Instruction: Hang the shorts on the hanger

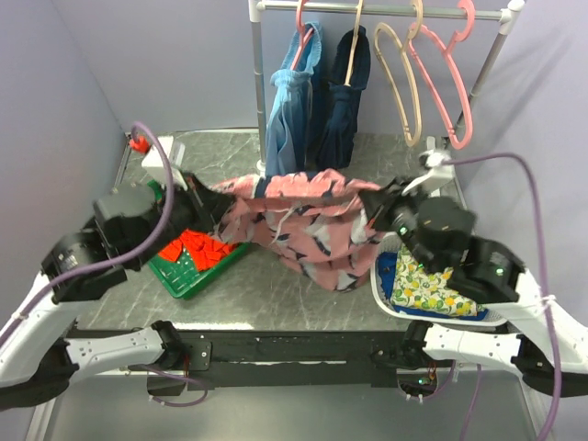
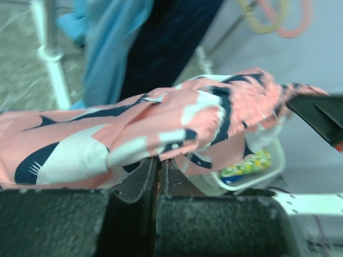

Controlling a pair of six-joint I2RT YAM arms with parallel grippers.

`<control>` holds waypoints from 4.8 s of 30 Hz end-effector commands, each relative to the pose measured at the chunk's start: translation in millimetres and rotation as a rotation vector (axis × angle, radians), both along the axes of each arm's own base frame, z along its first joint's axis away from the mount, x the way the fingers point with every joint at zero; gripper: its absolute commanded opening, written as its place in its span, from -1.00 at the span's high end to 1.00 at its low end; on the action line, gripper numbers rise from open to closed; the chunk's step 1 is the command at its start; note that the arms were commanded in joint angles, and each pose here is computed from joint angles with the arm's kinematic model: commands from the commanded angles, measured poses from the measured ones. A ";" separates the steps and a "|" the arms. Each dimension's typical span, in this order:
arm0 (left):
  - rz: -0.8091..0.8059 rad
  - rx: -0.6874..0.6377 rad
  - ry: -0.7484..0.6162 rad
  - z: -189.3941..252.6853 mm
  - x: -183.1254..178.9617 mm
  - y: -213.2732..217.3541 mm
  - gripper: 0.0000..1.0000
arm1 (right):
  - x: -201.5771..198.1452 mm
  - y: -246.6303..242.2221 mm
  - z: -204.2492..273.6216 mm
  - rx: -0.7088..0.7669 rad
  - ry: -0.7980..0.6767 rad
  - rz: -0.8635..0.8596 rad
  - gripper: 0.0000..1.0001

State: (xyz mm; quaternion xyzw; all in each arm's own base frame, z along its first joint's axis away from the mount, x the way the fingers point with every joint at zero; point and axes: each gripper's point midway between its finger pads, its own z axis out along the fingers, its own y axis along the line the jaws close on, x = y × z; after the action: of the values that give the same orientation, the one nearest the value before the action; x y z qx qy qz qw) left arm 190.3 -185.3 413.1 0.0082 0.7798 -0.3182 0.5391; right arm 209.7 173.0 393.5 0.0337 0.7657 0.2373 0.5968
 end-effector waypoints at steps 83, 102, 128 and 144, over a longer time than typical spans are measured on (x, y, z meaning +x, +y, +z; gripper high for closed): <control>-0.191 0.084 0.324 -196.7 50.6 -26.8 0.82 | 222.9 -122.1 58.1 -0.298 0.056 -0.210 -0.21; -0.190 0.067 0.322 -195.3 48.9 -25.2 0.81 | 238.8 -143.2 65.4 -0.342 0.048 -0.335 1.00; -0.166 0.081 0.335 -205.6 48.7 -20.4 0.88 | 139.9 -122.1 58.4 -0.342 0.101 -0.359 1.00; -0.115 0.050 0.314 -221.3 46.9 -12.7 0.98 | -52.2 -101.6 -95.6 -0.200 0.406 -0.014 1.00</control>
State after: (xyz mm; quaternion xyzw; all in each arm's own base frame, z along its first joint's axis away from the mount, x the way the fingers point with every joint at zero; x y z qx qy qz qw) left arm 231.2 -197.7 177.4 0.0260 0.8812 -0.3097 0.3563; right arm 188.5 55.6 329.6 0.0468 0.8673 0.0910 0.4871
